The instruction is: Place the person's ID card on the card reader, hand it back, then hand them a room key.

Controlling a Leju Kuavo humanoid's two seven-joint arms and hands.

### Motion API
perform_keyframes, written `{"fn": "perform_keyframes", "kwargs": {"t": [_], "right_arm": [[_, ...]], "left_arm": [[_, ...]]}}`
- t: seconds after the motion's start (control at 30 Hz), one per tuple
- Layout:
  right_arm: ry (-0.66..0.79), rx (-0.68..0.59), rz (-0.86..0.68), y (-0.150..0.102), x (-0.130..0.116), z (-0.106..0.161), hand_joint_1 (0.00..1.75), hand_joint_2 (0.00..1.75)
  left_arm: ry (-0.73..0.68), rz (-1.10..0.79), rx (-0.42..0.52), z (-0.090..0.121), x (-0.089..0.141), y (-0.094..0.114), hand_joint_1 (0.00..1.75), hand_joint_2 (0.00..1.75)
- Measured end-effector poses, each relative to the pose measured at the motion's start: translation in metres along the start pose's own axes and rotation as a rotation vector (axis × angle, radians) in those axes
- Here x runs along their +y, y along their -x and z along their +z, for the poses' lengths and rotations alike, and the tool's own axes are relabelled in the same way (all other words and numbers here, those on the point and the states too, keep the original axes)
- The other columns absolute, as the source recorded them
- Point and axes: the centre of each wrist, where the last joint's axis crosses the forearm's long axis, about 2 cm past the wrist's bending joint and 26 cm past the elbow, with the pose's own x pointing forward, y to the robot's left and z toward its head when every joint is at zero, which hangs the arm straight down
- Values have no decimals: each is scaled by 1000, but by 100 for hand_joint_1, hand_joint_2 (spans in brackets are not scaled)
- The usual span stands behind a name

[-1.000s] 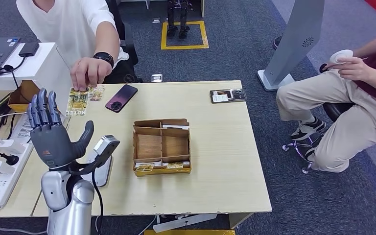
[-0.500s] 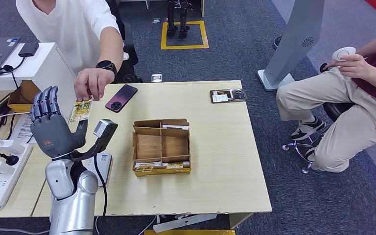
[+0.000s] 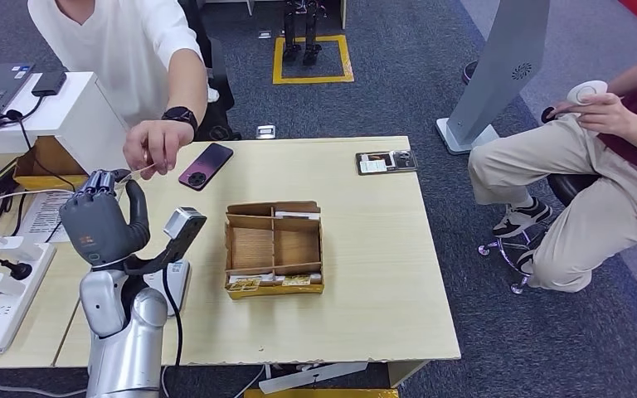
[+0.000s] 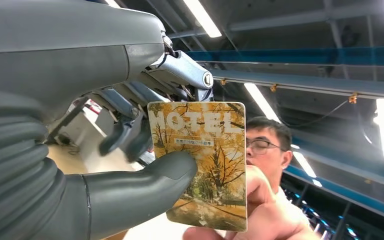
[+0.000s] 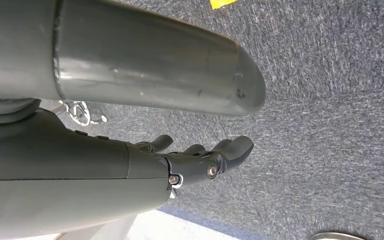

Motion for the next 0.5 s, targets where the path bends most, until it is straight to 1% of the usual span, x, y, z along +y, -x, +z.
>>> {"fn": "perform_keyframes", "kwargs": {"t": [0.23, 0.5], "right_arm": [[0, -1, 0, 0, 0, 0, 0, 0], [1, -2, 3, 0, -1, -1, 0, 0]], "left_arm": [[-2, 10, -7, 0, 0, -3, 175, 175], [-6, 15, -56, 0, 0, -5, 175, 175]]}}
